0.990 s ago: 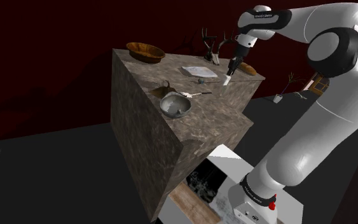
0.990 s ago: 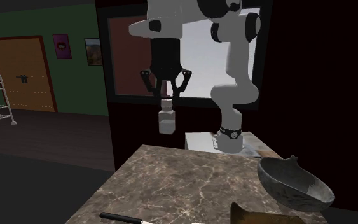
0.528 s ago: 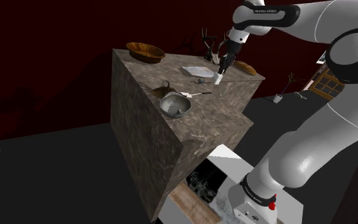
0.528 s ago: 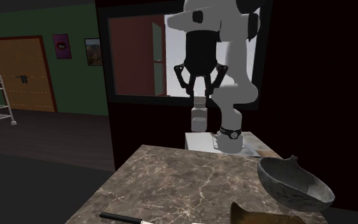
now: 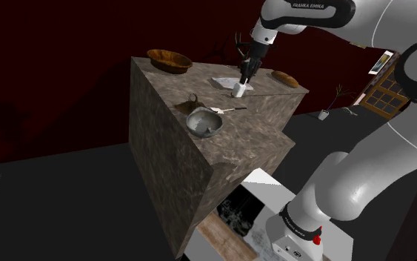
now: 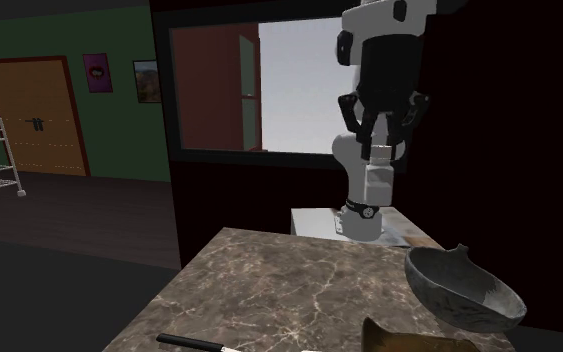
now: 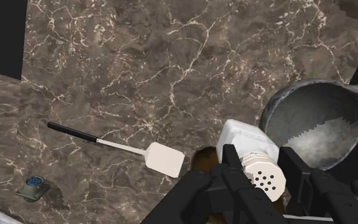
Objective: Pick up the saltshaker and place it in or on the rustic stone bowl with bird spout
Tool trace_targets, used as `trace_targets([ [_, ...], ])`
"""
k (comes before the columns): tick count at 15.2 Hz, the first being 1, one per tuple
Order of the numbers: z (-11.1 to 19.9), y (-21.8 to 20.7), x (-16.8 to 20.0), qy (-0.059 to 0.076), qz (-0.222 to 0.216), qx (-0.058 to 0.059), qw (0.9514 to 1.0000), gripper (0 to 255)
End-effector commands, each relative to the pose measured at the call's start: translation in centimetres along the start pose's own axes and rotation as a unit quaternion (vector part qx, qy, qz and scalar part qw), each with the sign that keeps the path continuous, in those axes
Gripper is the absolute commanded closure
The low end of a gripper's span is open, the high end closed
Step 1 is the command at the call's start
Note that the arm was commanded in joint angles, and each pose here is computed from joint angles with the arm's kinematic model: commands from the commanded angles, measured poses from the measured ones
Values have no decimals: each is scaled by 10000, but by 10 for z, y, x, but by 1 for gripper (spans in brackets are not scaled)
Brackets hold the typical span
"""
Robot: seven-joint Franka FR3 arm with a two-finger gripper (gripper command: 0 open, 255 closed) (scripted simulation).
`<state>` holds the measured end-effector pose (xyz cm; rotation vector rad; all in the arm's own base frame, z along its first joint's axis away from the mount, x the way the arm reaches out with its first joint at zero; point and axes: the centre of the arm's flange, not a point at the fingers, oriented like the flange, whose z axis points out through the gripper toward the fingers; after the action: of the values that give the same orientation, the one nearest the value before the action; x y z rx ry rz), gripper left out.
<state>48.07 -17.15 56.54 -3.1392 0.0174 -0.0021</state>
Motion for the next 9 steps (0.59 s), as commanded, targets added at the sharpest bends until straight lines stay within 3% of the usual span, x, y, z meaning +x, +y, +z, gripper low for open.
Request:
trace_targets([
  [1, -2, -26, 6, -1, 10, 0, 10000, 255],
  [9, -12, -128, 31, -1, 10, 0, 10000, 255],
])
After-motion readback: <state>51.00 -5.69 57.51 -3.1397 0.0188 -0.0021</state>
